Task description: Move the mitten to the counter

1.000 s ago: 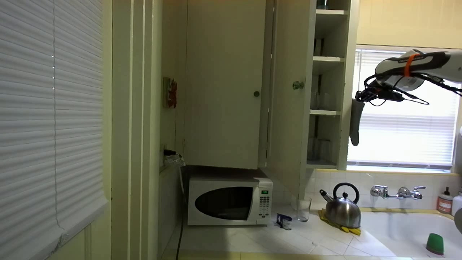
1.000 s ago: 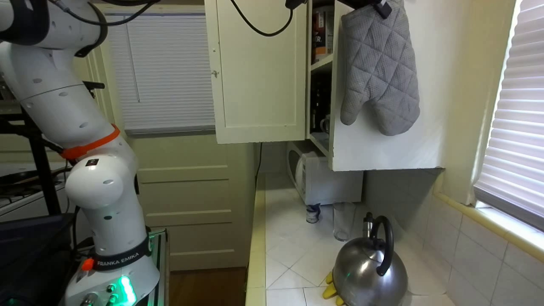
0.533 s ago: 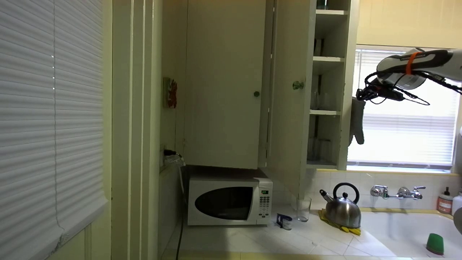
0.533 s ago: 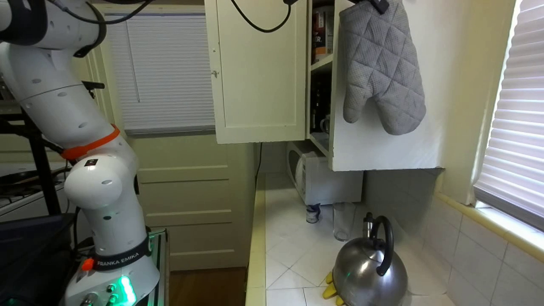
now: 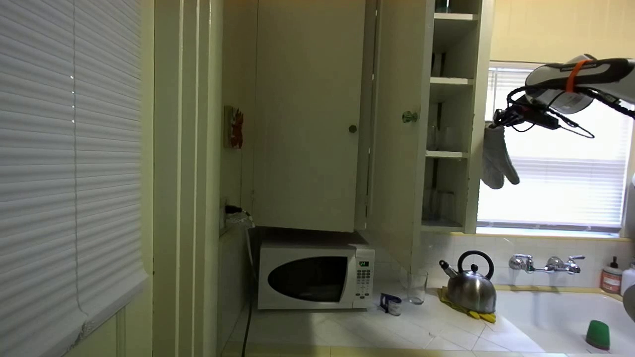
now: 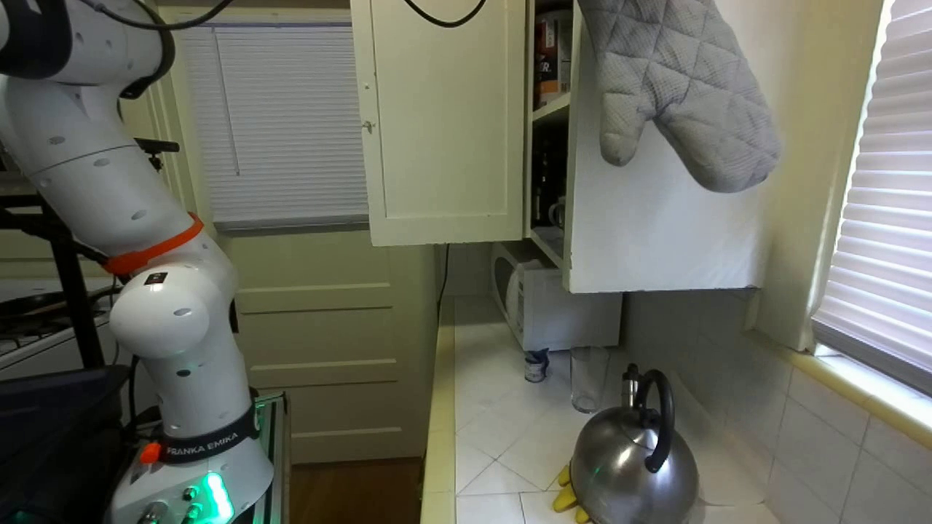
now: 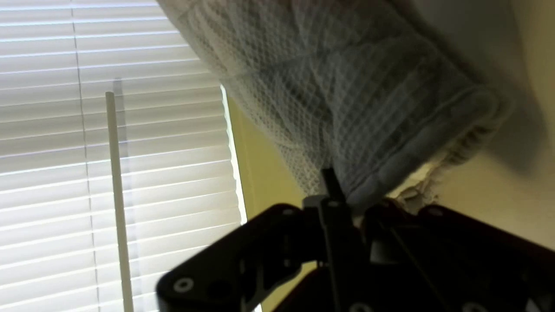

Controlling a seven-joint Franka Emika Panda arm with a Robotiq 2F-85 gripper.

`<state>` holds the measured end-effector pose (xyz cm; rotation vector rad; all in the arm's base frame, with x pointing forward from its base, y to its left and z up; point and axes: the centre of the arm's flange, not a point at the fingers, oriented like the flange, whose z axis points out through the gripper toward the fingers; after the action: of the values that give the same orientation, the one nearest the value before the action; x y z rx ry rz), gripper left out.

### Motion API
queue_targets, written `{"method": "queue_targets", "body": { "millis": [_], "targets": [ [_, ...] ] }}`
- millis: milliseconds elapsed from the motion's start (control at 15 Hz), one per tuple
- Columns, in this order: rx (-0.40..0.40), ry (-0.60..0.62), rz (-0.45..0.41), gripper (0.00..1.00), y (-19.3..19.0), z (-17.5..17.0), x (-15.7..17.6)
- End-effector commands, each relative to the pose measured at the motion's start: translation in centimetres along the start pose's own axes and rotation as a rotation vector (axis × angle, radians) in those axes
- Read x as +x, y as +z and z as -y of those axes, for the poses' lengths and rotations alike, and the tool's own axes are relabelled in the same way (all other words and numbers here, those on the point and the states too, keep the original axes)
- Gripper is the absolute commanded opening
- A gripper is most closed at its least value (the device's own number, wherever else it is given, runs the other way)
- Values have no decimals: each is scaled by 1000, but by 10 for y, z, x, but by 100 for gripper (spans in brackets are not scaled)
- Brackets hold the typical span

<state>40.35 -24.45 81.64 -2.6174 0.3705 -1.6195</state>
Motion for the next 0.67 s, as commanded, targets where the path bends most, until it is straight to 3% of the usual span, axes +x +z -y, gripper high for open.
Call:
{"method": "queue_targets", "body": {
  "millis": [0, 600],
  "targets": [
    [-2, 32, -58, 2, -18, -4, 19],
    [-35, 96, -200, 2, -51, -24, 54]
  ]
}}
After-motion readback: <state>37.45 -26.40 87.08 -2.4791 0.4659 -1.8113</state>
